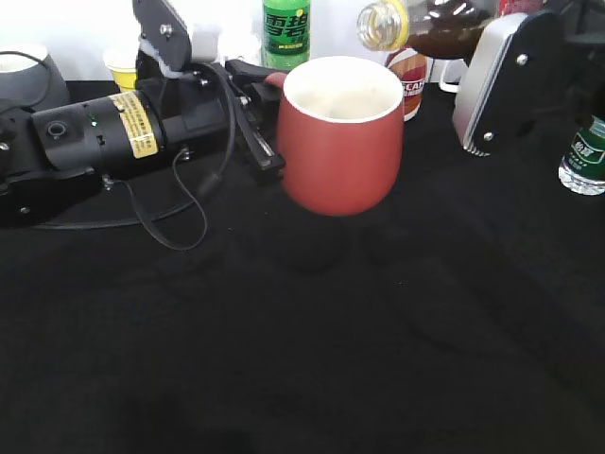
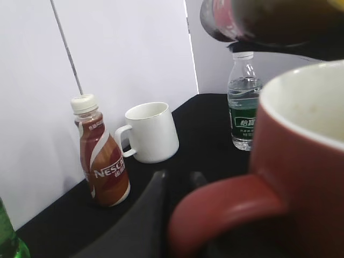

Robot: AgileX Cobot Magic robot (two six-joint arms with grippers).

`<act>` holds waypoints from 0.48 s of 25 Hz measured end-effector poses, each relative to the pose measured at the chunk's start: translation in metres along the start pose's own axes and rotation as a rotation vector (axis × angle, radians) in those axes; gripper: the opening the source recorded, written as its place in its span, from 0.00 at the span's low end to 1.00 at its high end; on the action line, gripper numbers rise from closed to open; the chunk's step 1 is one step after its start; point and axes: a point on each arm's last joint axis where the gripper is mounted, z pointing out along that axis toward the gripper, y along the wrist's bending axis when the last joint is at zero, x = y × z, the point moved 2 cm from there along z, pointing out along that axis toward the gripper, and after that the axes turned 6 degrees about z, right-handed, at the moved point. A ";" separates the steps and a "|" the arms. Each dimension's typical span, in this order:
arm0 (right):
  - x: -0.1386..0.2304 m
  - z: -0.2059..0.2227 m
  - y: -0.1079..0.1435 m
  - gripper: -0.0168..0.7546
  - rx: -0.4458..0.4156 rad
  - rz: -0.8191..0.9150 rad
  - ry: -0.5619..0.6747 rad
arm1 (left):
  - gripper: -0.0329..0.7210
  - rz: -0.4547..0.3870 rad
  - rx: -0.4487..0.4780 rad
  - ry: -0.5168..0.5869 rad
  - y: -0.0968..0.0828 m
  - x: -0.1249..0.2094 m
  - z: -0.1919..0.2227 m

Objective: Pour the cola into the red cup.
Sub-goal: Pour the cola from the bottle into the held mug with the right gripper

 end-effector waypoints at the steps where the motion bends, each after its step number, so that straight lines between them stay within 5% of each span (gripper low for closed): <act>1: 0.000 0.000 0.000 0.65 0.000 -0.010 0.000 | 0.15 0.001 0.001 0.000 0.000 0.000 0.000; 12: 0.000 0.000 0.000 0.65 0.000 -0.082 -0.002 | 0.15 0.036 0.045 0.005 -0.005 0.001 0.000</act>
